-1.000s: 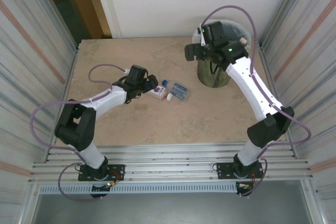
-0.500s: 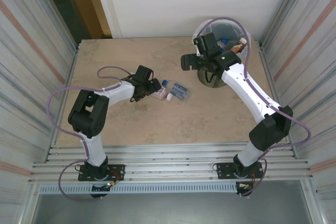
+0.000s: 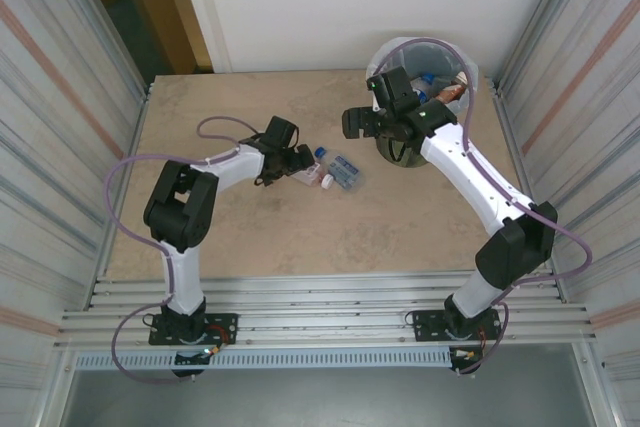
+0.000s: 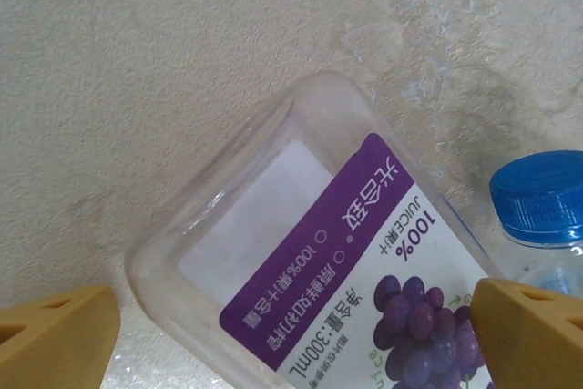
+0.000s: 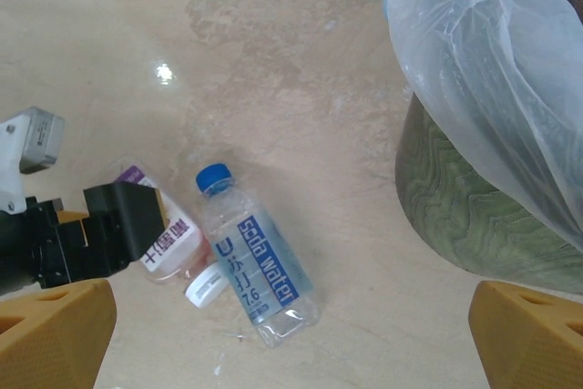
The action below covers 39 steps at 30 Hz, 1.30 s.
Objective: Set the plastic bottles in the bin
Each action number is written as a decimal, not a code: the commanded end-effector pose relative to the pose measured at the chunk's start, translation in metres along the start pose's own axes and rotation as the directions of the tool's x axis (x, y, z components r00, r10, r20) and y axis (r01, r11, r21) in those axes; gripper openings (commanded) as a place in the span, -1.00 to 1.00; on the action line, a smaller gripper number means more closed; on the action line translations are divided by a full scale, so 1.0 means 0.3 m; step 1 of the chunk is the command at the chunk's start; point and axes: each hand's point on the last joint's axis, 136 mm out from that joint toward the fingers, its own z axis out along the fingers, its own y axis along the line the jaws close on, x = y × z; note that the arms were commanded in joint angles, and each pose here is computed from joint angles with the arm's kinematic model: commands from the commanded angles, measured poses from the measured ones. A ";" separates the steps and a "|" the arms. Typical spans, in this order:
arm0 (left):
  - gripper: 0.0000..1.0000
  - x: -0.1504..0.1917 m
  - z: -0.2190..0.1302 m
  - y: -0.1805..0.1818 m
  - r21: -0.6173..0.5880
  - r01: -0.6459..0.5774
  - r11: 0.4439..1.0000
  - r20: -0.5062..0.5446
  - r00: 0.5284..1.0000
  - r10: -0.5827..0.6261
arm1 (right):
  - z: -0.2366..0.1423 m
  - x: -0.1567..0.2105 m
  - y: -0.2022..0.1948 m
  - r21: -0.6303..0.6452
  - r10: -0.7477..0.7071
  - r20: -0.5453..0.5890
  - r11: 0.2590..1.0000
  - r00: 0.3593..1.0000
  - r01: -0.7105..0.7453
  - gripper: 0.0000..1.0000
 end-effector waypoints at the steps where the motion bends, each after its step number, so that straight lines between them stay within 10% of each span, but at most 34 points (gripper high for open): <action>1: 0.98 0.013 0.021 0.020 -0.043 -0.049 0.998 -0.039 0.998 0.048 | 0.020 0.021 0.021 -0.019 0.025 -0.014 1.000 1.000 -0.025 0.96; 39: 0.97 0.078 0.015 0.063 -0.179 -0.136 0.974 -0.078 0.989 0.124 | 0.031 0.066 0.019 -0.029 0.044 -0.038 0.999 0.998 -0.045 0.96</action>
